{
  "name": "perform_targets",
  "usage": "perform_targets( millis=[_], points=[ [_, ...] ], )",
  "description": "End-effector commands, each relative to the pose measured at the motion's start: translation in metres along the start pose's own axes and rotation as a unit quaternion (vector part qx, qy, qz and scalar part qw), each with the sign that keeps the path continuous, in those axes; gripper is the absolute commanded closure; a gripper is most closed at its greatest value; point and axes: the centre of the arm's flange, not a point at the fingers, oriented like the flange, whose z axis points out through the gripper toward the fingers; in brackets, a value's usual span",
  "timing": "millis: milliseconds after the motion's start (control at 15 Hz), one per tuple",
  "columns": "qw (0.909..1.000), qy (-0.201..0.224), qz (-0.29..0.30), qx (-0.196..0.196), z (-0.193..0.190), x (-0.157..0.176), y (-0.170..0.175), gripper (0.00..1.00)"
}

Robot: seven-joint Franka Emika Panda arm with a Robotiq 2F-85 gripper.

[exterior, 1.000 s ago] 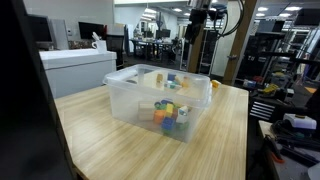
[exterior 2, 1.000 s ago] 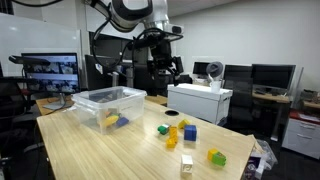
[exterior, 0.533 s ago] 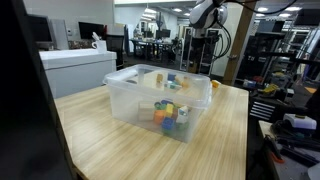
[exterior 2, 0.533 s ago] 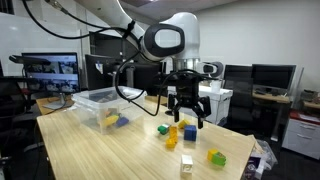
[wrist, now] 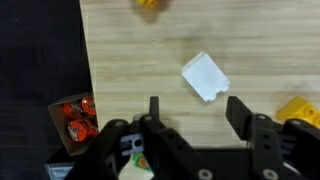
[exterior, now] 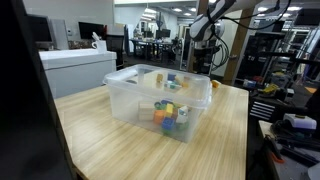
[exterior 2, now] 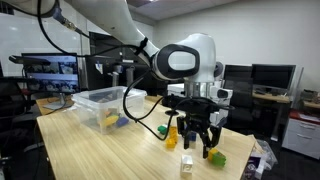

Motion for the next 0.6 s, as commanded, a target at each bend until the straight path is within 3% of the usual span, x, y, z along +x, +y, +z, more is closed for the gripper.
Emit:
perform_targets(
  millis=[0,333,533],
  points=[
    [0.9999,-0.011,-0.004,0.01,0.02,0.013,0.018,0.6],
    [0.9997,-0.012,0.002,0.022,0.02,0.03,0.013,0.94],
    [0.9988,-0.033,-0.002,0.034,0.022,0.03,-0.005,1.0]
  ],
)
